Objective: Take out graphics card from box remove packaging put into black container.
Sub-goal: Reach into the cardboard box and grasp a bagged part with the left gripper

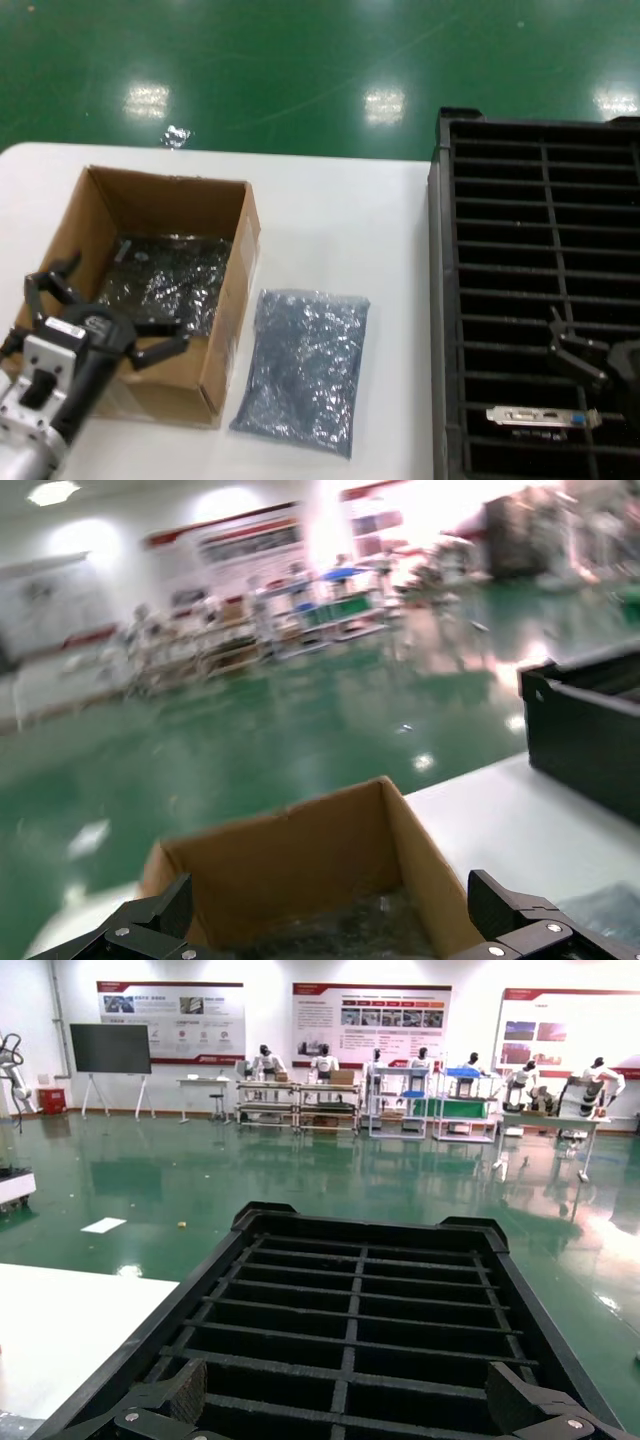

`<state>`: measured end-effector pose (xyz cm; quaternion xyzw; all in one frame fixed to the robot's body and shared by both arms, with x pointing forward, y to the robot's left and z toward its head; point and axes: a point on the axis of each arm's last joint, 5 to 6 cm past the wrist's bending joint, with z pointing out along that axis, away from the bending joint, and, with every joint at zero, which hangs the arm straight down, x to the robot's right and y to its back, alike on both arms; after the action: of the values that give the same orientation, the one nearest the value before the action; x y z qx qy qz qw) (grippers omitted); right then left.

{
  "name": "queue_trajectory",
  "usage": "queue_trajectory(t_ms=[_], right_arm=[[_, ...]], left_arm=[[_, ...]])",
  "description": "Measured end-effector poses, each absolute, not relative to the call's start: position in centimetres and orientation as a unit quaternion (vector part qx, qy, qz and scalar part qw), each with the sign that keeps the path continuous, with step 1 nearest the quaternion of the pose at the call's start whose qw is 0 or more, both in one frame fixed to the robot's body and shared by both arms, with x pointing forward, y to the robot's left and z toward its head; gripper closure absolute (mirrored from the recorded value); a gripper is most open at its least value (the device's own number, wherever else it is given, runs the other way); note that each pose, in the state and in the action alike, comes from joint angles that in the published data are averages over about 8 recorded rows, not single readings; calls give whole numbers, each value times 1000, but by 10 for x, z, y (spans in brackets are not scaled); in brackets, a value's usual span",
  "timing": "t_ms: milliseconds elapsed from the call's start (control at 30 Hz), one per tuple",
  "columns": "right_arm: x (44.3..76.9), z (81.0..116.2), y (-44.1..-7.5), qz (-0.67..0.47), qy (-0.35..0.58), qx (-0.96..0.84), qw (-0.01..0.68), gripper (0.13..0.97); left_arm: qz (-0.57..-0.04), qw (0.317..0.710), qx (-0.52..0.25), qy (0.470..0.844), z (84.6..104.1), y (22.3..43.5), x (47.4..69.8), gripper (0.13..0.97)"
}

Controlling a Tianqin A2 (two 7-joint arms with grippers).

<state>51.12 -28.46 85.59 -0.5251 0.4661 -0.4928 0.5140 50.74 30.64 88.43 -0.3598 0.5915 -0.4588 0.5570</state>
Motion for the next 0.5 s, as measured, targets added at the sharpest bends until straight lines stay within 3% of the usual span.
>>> queue_trajectory(t_ms=[133,300,500], right_arm=[[511,856,-285,-493,466,-525,514,130],[511,856,-285,-493,466,-525,514,130],[511,856,-285,-493,466,-525,514,130]], left_arm=[[-396,587,-277,650,905,334,521,132],[-295,606,-190,714,934,370,555,132],[-196,569,-99,792,962,391,601,132]])
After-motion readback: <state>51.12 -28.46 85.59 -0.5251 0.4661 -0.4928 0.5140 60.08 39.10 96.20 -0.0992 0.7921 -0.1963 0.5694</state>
